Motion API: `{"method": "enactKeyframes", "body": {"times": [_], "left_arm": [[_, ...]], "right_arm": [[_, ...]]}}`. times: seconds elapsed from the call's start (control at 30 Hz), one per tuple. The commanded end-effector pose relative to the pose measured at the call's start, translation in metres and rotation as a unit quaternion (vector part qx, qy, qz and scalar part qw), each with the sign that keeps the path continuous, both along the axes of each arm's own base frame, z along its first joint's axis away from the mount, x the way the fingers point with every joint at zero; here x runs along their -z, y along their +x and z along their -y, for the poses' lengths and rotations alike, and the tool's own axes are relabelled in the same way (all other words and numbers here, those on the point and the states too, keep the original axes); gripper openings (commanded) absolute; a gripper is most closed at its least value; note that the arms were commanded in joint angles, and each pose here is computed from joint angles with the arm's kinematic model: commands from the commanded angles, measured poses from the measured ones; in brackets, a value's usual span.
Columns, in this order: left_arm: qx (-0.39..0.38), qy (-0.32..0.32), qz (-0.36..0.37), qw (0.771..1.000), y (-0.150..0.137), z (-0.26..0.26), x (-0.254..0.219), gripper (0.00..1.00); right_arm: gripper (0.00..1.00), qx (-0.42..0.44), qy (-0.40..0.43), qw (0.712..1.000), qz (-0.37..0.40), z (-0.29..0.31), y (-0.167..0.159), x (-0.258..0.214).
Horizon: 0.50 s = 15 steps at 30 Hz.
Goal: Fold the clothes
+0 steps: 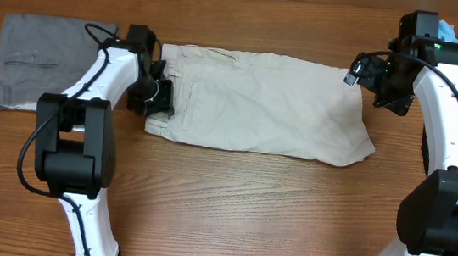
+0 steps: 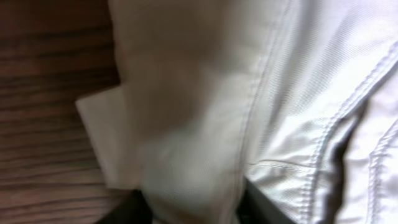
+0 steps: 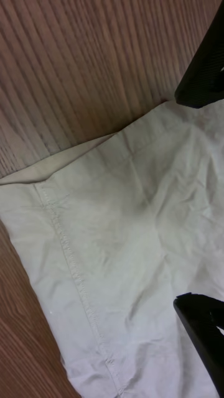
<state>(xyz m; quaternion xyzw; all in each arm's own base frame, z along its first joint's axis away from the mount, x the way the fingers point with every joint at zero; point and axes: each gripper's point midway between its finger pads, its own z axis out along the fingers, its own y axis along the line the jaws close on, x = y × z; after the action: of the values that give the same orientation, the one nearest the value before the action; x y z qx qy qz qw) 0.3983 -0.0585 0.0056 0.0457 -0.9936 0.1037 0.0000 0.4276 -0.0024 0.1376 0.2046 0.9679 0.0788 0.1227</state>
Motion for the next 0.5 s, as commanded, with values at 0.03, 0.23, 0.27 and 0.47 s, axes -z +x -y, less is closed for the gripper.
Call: {"method": "enactKeyframes", "body": {"times": [0.03, 0.23, 0.27, 0.47], "left_arm": [[0.009, 0.04, -0.037, 0.998, -0.019, -0.004, 0.027, 0.22], [0.013, 0.043, -0.044, 0.998, -0.022, -0.004, 0.025, 0.04], [0.013, 0.044, -0.045, 0.998, -0.022, -0.005, 0.024, 0.04], [0.012, 0.045, -0.038, 0.998, -0.007, -0.004, -0.005, 0.04]], "right_arm": [[0.93, -0.002, 0.004, 1.0, -0.003, 0.0, 0.0, 0.003], [0.04, -0.015, 0.053, 0.998, -0.008, -0.018, -0.003, 0.001], [0.04, -0.025, 0.068, 0.997, -0.007, -0.023, -0.005, -0.001], [0.04, -0.123, 0.227, 0.966, 0.0, -0.086, -0.018, -0.023]]}}
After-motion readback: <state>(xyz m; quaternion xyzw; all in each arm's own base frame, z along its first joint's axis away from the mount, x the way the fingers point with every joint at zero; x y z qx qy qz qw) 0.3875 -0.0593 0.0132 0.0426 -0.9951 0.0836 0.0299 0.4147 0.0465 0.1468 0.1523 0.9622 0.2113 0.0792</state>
